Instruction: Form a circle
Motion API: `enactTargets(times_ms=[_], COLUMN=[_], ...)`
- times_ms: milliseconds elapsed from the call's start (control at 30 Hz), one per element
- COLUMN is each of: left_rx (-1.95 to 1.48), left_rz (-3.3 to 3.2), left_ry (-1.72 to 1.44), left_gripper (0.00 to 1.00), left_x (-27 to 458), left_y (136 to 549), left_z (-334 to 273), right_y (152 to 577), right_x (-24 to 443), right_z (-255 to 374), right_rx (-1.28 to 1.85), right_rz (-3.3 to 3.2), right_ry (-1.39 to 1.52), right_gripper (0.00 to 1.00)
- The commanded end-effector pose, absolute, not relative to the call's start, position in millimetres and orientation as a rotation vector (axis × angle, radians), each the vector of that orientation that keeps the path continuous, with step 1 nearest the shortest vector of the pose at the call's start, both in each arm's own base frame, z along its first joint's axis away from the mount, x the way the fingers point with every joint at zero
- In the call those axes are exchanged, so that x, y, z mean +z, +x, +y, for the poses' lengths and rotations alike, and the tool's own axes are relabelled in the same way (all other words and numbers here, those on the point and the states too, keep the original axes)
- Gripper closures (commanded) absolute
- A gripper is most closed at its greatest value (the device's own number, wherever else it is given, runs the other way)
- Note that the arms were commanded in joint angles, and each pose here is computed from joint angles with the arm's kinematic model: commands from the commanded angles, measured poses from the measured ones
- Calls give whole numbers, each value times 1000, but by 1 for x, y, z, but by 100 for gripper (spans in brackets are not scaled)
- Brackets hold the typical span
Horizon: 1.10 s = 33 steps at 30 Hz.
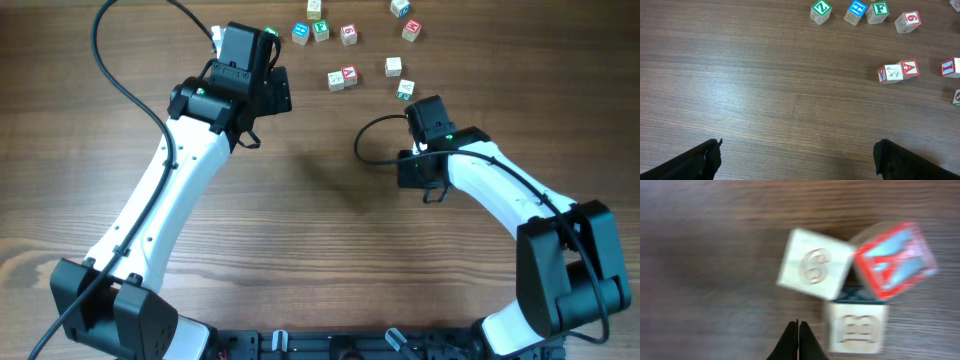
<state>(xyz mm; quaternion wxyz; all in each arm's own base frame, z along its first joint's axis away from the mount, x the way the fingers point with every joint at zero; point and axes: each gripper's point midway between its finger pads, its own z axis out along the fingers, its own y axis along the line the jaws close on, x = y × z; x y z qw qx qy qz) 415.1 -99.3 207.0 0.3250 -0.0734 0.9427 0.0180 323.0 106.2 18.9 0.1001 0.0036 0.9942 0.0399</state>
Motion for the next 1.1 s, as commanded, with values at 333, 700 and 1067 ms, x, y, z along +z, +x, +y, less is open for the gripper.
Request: enactTargets(times_ms=[333,700,1067], left_rx=[49,48,49], left_rz=[2471,2472,2471], left_ry=[-209,-209,-209], left_gripper=[0,0,0], left_x=[205,205,205], left_y=[416,416,416], left_z=[-97,-97,-97], right_y=[301,292,296], right_x=[40,42,64], right_z=[191,186,145], right_rx=[886,864,523], right_rz=[2944,2980,2948], right_ry=[-66,-52,182], right_gripper=[95,95,95])
